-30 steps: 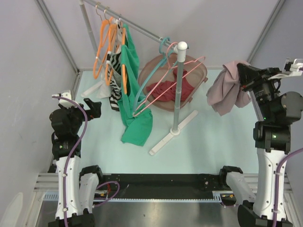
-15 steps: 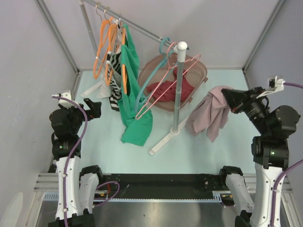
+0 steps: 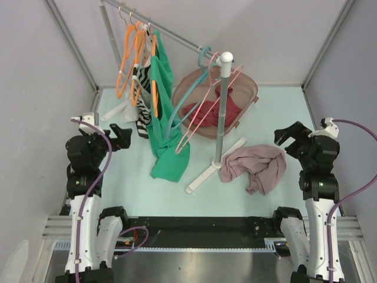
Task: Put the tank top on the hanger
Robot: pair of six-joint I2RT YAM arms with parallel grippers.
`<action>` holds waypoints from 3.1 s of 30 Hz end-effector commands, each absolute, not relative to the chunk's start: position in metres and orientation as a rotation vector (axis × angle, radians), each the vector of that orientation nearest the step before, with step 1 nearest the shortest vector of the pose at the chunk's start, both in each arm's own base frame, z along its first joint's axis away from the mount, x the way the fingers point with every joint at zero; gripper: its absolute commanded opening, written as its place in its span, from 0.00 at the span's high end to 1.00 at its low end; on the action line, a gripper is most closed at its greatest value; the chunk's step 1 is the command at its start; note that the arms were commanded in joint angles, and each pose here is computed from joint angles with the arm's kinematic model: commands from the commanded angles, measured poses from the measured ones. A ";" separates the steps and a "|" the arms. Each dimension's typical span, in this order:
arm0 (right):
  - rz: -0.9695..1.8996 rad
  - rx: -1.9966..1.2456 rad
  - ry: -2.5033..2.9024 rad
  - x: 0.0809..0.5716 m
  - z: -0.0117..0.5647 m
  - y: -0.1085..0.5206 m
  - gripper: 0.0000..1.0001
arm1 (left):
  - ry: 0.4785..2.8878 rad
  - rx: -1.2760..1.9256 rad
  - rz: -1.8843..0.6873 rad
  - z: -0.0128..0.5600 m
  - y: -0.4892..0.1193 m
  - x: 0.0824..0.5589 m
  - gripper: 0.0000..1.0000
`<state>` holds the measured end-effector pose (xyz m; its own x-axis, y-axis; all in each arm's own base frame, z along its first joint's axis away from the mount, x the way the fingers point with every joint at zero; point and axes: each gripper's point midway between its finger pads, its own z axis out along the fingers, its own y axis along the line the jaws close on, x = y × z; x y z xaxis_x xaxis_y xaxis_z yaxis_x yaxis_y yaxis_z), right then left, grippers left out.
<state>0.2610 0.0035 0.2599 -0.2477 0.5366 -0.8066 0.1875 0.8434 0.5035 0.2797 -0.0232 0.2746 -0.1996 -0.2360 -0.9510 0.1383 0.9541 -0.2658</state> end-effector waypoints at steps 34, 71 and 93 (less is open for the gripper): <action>0.574 0.368 1.892 0.287 0.221 0.040 0.00 | 1.264 0.212 -0.466 0.544 -0.077 0.195 0.05; 0.496 0.378 1.984 0.283 0.182 0.032 0.00 | 1.525 0.616 -0.700 0.503 -0.315 0.201 0.09; 0.564 0.371 1.989 0.283 0.179 0.041 0.00 | 1.704 0.541 -0.499 0.446 -0.315 0.255 0.09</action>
<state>0.2778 0.0396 0.1686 -0.4874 0.4896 -0.7230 0.0547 0.8435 0.5343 0.2463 -0.3309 0.4444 -0.1884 0.0917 -0.9778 0.6621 0.7472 -0.0575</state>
